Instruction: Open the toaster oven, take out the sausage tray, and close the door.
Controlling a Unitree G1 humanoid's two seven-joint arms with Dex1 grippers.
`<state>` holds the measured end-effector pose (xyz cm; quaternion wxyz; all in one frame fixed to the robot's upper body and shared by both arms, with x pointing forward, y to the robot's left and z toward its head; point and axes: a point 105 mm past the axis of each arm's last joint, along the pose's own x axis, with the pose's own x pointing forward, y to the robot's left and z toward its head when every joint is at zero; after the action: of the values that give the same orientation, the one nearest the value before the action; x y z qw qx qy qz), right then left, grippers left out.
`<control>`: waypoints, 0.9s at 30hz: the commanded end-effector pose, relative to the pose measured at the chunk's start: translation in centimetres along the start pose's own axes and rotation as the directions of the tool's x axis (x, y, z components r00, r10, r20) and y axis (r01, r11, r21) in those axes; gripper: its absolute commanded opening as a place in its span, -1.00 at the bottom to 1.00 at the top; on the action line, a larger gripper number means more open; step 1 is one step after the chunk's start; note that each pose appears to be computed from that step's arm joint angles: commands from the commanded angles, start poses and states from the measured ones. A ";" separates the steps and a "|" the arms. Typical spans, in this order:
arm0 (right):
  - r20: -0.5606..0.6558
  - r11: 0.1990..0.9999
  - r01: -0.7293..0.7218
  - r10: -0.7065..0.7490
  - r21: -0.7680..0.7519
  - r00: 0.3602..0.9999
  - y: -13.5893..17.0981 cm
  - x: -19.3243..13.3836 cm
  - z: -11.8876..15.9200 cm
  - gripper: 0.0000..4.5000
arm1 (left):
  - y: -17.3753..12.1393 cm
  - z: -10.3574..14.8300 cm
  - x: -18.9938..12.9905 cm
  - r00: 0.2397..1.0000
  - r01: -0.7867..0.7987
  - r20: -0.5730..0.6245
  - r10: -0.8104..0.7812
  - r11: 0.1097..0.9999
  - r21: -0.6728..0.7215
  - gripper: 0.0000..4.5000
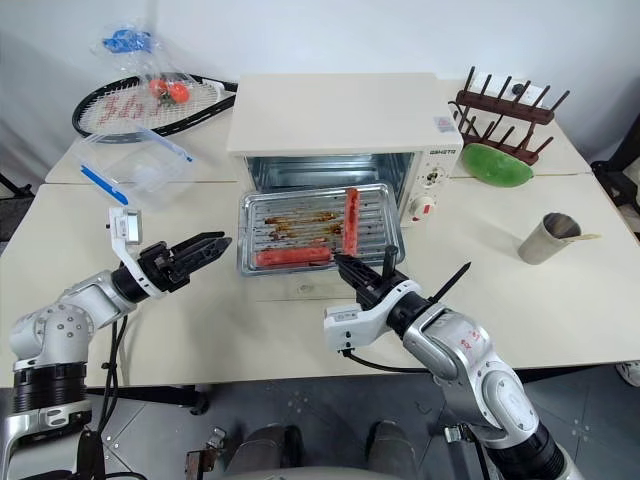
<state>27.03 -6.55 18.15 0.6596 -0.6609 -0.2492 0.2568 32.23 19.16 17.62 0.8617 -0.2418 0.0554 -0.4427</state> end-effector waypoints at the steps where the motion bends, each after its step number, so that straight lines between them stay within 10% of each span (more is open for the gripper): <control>1: 0.060 0.996 0.093 -0.092 -0.013 0.994 -2.1 -1.0 1.0 -1.00 | -1.3 1.0 0.3 0.999 0.039 0.014 -0.039 0.999 -0.001 0.99; 23: 0.138 0.997 0.060 -0.052 -0.054 0.989 -1.2 -2.1 1.1 -1.00 | -4.4 -0.7 2.7 0.963 0.126 -0.128 -0.238 0.814 -0.567 0.99; 27: 0.127 0.997 0.062 -0.056 -0.049 0.990 -1.4 -2.0 0.7 -1.00 | -4.2 -1.0 2.7 0.965 0.117 -0.121 -0.234 0.792 -0.599 0.62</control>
<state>25.36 -7.21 18.33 0.6330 -0.6560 -0.2956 0.2856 30.65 14.57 18.26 0.6983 -0.4524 0.2597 -0.4903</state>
